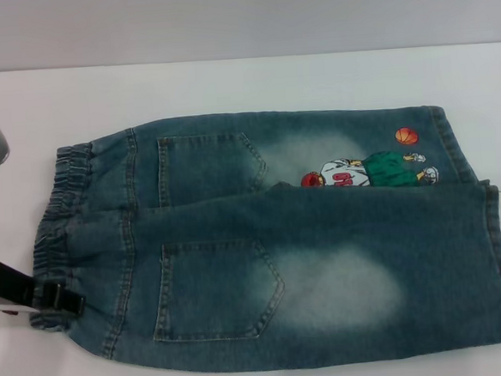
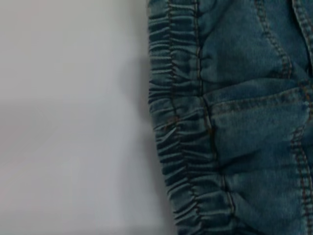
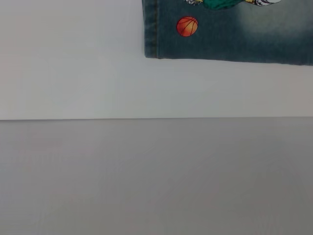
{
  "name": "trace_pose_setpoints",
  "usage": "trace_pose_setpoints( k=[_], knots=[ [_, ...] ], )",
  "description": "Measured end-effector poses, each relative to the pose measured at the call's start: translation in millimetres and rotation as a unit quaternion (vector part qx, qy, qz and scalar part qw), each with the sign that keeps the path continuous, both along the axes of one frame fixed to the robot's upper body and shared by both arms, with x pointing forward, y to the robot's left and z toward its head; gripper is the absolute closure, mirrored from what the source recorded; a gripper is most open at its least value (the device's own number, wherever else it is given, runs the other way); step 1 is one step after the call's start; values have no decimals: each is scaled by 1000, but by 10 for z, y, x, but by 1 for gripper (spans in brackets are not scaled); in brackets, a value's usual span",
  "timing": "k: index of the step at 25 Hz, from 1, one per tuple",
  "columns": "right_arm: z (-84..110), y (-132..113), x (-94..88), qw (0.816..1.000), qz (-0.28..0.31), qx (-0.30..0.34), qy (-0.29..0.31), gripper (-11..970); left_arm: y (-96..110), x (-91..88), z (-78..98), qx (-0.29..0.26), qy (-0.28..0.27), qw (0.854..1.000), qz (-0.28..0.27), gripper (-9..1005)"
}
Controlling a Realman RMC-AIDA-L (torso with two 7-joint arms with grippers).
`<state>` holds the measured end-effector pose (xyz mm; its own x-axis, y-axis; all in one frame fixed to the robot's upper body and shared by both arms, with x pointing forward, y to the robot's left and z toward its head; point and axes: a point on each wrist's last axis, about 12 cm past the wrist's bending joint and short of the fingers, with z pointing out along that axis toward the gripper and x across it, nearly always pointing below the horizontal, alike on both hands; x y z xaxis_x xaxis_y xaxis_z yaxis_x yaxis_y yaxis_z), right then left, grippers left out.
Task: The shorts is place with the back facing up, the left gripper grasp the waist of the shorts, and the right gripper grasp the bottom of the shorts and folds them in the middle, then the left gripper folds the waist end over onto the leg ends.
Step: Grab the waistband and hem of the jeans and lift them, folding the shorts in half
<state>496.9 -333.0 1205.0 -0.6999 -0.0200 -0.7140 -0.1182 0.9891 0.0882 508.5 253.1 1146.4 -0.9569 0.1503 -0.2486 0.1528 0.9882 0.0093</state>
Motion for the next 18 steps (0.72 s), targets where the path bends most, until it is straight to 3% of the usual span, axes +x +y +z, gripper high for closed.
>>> trace_pose_setpoints(
  k=[18],
  knots=[
    [10, -29, -19, 1000, 2, -8, -2, 267, -114, 24, -63, 16, 5, 1000, -16, 216]
  ],
)
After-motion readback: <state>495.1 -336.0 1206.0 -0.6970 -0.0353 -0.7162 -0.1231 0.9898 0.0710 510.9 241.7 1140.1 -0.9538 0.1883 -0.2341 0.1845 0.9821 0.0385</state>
